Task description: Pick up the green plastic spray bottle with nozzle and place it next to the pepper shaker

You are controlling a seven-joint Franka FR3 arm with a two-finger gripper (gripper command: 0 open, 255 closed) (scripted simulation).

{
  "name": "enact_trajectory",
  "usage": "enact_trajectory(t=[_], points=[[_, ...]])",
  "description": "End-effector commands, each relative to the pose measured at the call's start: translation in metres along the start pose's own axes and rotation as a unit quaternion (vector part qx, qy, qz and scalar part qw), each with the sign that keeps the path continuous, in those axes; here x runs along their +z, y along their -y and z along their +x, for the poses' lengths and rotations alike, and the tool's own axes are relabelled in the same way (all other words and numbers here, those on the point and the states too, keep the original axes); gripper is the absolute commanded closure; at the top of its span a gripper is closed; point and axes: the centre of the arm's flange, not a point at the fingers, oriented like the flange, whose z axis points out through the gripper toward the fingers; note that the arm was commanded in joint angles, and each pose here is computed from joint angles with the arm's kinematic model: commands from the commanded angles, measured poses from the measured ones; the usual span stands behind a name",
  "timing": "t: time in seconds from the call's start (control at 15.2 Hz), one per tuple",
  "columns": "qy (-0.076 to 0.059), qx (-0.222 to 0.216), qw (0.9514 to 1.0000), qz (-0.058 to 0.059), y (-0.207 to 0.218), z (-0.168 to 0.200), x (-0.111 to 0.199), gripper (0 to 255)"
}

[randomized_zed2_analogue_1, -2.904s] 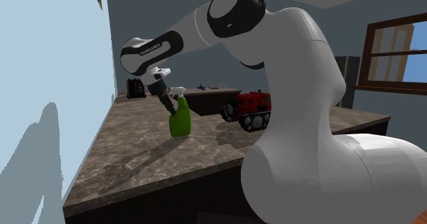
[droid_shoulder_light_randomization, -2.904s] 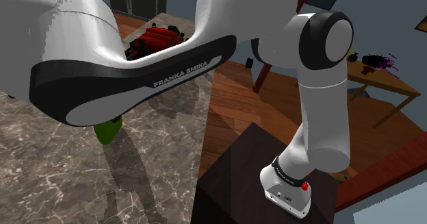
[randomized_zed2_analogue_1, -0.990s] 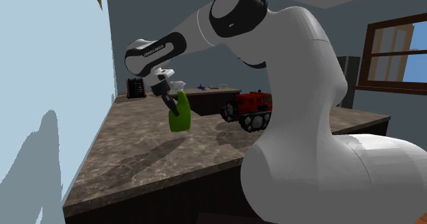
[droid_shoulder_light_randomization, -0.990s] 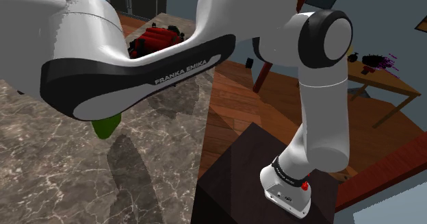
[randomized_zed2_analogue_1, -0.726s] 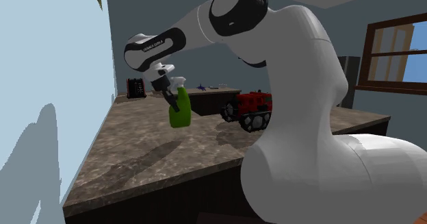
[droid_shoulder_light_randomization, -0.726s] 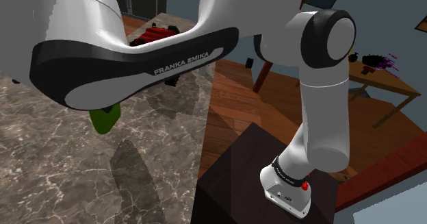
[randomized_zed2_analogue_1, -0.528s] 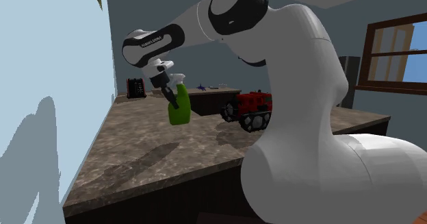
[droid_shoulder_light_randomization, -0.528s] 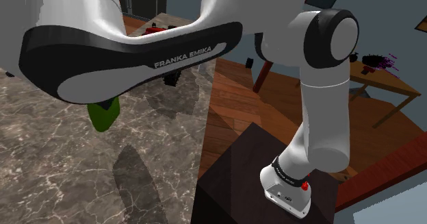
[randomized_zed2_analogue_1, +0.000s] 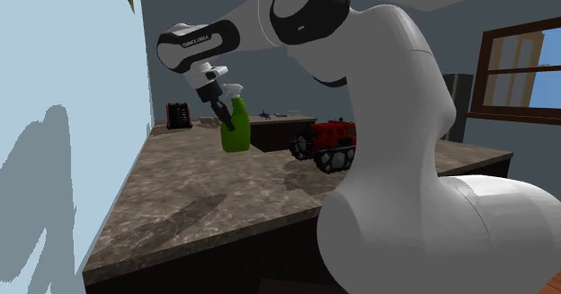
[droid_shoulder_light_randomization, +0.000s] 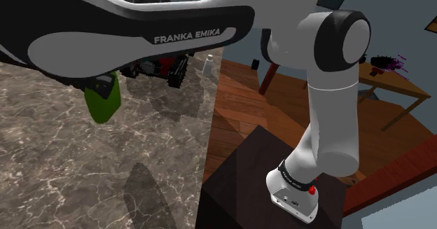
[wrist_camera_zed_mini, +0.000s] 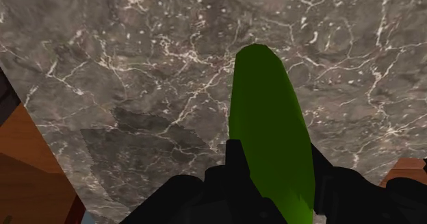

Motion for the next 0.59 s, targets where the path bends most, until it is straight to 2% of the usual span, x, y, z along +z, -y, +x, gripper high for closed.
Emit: enact_trajectory(t=[0.0, 0.53], points=[[0.000, 0.000, 1.0000, 0.000, -0.001, 0.005, -0.009, 255], [0.000, 0.000, 1.0000, 0.000, -0.001, 0.024, -0.047, 255]])
